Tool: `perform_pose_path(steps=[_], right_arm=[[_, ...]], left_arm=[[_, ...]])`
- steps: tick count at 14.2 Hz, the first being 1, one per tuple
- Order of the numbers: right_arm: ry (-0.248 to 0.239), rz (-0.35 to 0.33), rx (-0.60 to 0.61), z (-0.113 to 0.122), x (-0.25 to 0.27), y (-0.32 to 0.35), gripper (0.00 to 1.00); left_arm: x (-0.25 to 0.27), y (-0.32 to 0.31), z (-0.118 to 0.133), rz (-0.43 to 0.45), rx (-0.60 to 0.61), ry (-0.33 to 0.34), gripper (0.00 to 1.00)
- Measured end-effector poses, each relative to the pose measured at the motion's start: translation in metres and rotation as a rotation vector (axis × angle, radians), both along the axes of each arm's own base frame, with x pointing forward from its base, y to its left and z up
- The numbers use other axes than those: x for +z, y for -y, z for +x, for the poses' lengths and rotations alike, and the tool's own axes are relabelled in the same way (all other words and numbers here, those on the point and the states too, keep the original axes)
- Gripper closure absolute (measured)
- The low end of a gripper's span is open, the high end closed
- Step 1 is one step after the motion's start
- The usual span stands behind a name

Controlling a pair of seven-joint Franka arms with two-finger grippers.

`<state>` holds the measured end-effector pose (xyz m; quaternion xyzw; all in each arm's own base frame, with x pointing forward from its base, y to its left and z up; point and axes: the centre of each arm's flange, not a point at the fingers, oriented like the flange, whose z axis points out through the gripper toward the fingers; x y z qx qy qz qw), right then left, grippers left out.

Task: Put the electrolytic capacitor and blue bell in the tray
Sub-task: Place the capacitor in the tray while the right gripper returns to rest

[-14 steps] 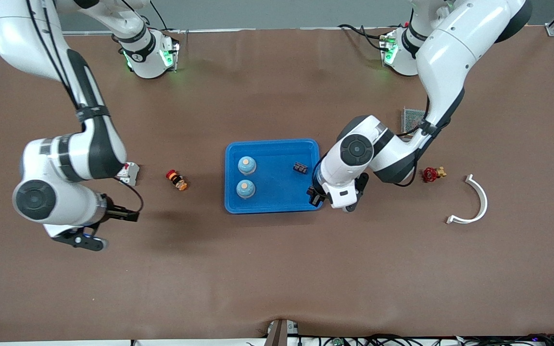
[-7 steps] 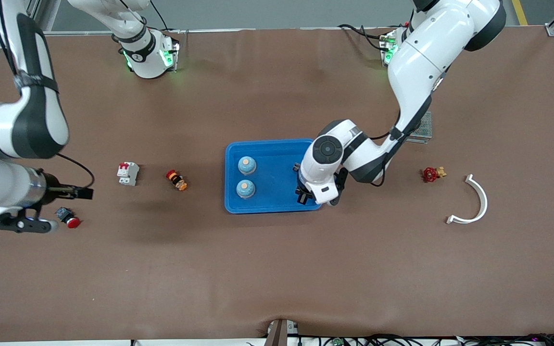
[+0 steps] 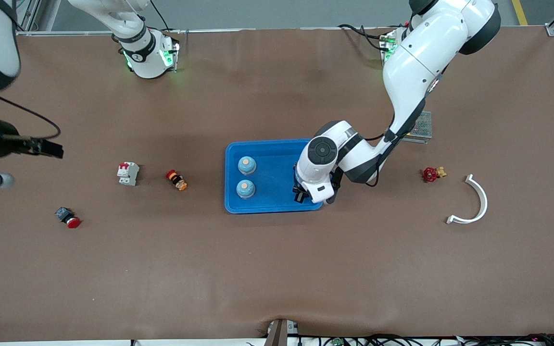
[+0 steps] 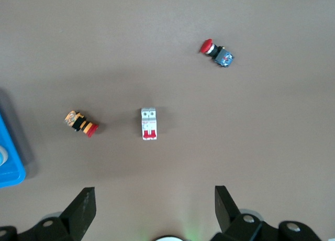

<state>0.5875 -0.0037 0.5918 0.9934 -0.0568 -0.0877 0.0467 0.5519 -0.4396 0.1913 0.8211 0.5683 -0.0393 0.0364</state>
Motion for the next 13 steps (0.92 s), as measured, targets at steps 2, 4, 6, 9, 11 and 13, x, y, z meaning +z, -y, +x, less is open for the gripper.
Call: perform_pose_path(steps=[2,4,6,9,11,13], right_arm=[[0.033,-0.003,-0.004,-0.023,0.036,0.000,0.00],[0.062,-0.006,-0.008,-0.044,0.066,0.000,0.00],[0.092,-0.009,-0.022,-0.058,0.086,0.007,0.00],[0.123,-0.012,-0.053,-0.064,0.097,0.023,0.00],[0.170,-0.006,-0.063,-0.062,0.104,0.031,0.00],[0.226,0.021,-0.060,-0.057,0.113,0.029,0.00]], left_arm=[[0.002,0.000,0.002,-0.003,0.001,0.005,0.47],[0.010,0.001,0.007,-0.010,0.003,0.021,0.26],[0.024,-0.001,0.015,-0.012,0.000,0.053,0.06],[0.051,-0.006,0.026,0.003,-0.024,0.121,0.00],[0.071,-0.010,0.030,0.025,-0.059,0.153,0.00],[0.092,-0.022,0.037,0.055,-0.102,0.168,0.00]])
